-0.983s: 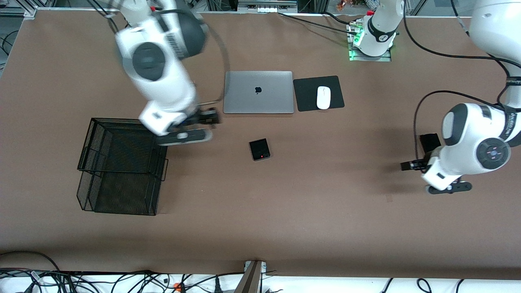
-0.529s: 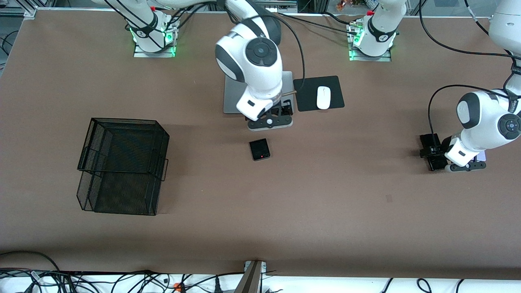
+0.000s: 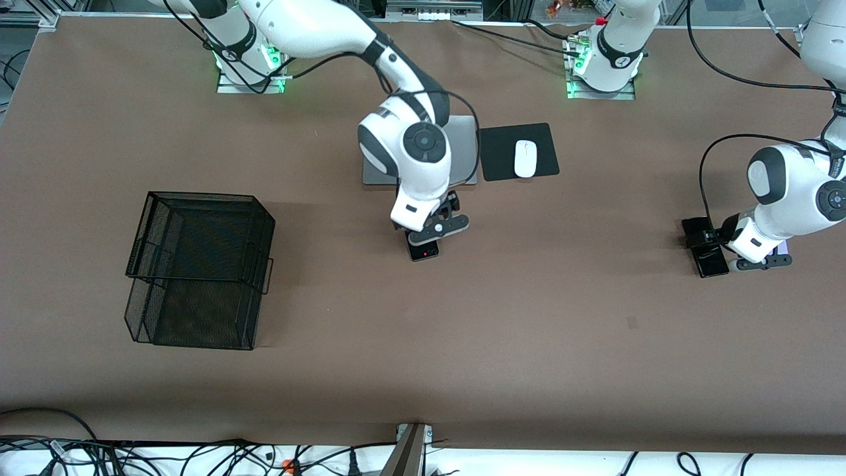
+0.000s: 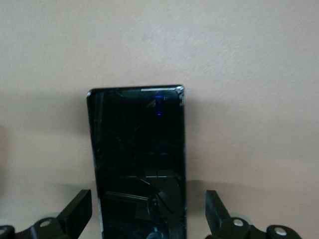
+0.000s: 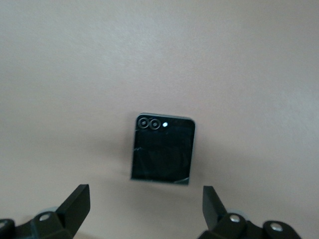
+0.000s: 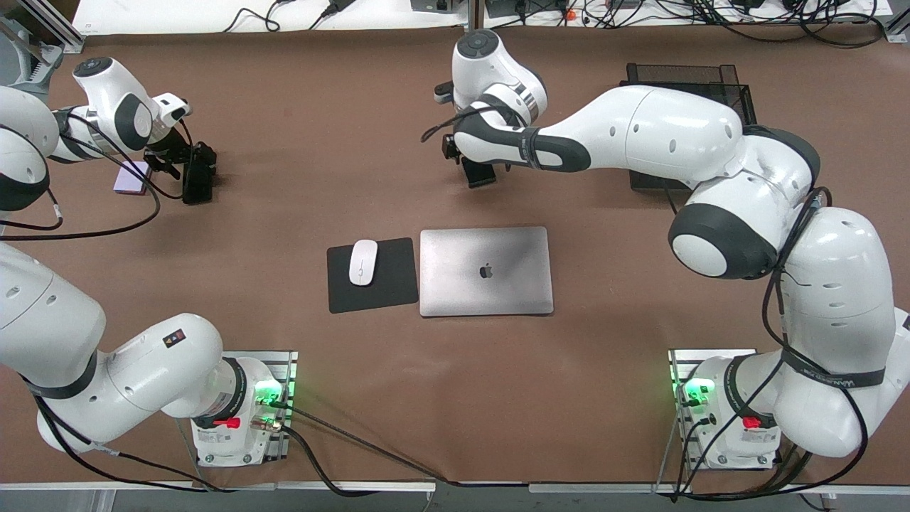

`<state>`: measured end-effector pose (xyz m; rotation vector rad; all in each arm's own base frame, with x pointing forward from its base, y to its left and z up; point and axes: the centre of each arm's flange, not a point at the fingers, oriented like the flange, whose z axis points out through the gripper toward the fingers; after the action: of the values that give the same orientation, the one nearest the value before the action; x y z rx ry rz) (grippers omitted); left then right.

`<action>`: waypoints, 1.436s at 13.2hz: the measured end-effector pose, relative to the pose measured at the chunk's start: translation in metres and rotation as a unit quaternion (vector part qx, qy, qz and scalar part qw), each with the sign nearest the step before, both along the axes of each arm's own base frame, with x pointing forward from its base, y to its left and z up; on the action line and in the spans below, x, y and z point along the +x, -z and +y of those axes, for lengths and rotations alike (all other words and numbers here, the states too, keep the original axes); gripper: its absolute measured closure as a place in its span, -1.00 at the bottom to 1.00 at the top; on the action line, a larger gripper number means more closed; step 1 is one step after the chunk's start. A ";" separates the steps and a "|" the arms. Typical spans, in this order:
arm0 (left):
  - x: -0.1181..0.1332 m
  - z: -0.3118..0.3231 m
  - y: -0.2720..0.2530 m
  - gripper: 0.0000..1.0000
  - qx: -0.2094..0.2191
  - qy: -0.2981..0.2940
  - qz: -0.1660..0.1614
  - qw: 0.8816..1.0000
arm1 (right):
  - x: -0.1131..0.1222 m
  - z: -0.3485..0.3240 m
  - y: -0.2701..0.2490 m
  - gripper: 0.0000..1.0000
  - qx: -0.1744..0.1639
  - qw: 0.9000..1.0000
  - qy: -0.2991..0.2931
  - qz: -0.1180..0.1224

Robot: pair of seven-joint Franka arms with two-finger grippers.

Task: Place phones with both arms
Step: 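Grasp the flip phone with the right gripper while the left gripper lifts, then lift the flip phone with the right gripper while the left gripper moves inward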

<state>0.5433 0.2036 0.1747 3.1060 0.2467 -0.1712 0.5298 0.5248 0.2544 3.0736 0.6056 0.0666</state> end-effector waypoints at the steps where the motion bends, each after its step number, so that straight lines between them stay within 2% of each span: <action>1: -0.003 0.003 0.007 -1.00 -0.004 -0.004 0.002 1.000 | 0.003 -0.006 0.013 -1.00 0.001 1.000 -0.015 -0.002; 3: -0.006 0.005 0.021 -0.99 -0.010 -0.007 0.001 1.000 | 0.009 -0.012 0.036 -1.00 0.008 0.999 -0.030 -0.008; 5: -0.004 0.004 0.017 -0.72 -0.009 -0.006 -0.001 1.000 | 0.009 -0.012 0.053 -1.00 0.011 0.999 -0.034 -0.010; 9: 0.003 -0.002 0.007 -0.60 -0.008 0.000 -0.009 1.000 | 0.006 -0.011 0.064 -1.00 0.009 0.999 -0.034 -0.007; 11: 0.019 -0.020 -0.007 -0.60 -0.015 0.015 -0.010 1.000 | 0.005 -0.011 0.071 -1.00 0.010 0.999 -0.032 -0.007; 14: 0.058 -0.061 -0.059 -0.60 -0.025 0.044 0.019 0.999 | 0.004 -0.012 0.087 -1.00 0.011 1.000 -0.018 -0.006; 16: 0.084 -0.111 -0.101 -0.60 -0.021 0.063 0.033 0.997 | 0.004 -0.012 0.089 -1.00 0.013 1.000 -0.011 -0.007; 18: 0.103 -0.186 -0.131 -0.60 -0.009 0.082 0.034 0.996 | 0.005 -0.011 0.083 -0.64 0.015 1.000 -0.002 -0.009; 19: 0.106 -0.227 -0.139 -0.60 -0.003 0.089 0.031 0.996 | 0.005 -0.010 0.081 -0.63 0.018 1.000 -0.001 -0.010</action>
<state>0.6498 -0.0236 0.3133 3.1170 -0.0320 -0.2707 0.5351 0.5149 0.1734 3.1022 0.6116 0.1099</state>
